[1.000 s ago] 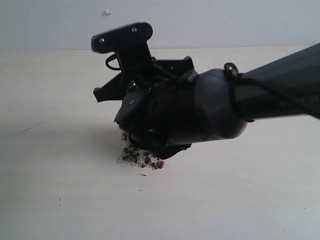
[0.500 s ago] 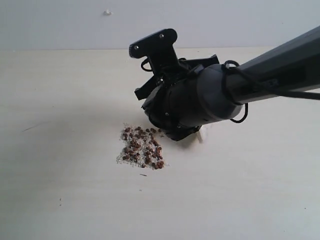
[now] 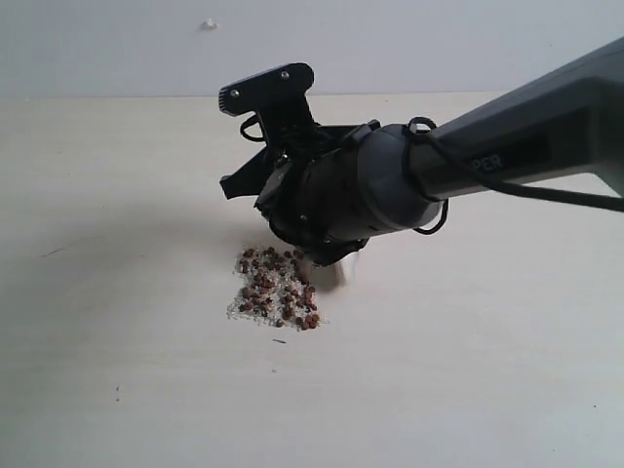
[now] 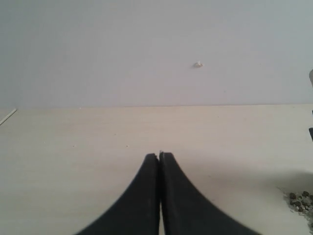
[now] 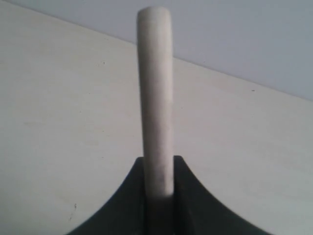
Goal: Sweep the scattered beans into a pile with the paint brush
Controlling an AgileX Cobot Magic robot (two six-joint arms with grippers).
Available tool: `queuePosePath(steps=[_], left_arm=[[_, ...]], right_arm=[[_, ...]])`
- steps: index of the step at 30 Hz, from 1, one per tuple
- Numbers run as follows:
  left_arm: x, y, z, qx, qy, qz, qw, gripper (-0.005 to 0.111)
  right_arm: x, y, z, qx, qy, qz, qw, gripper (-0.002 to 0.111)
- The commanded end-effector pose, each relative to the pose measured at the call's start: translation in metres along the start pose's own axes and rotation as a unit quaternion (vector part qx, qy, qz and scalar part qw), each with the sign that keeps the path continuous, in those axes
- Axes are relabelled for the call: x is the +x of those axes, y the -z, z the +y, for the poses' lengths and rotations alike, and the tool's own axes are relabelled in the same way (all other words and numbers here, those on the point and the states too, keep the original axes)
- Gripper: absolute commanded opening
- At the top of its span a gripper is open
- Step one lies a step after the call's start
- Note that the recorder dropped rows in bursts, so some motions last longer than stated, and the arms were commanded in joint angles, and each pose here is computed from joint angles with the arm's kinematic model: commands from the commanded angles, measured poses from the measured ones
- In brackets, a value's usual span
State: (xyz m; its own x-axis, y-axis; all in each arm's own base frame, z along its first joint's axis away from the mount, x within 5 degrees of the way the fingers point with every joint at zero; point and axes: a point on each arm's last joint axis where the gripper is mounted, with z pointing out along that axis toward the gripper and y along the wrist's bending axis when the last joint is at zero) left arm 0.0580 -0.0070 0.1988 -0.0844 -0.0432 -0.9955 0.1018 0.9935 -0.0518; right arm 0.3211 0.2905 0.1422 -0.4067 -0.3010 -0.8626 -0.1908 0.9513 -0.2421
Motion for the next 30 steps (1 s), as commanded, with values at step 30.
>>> queuePosePath(steps=[30], left_arm=[[-0.001, 0.0, 0.0, 0.001, 0.008, -0.004, 1.0, 0.0]], right_arm=[[-0.085, 0.095, -0.014, -0.009, 0.156, -0.091, 0.984, 0.0]])
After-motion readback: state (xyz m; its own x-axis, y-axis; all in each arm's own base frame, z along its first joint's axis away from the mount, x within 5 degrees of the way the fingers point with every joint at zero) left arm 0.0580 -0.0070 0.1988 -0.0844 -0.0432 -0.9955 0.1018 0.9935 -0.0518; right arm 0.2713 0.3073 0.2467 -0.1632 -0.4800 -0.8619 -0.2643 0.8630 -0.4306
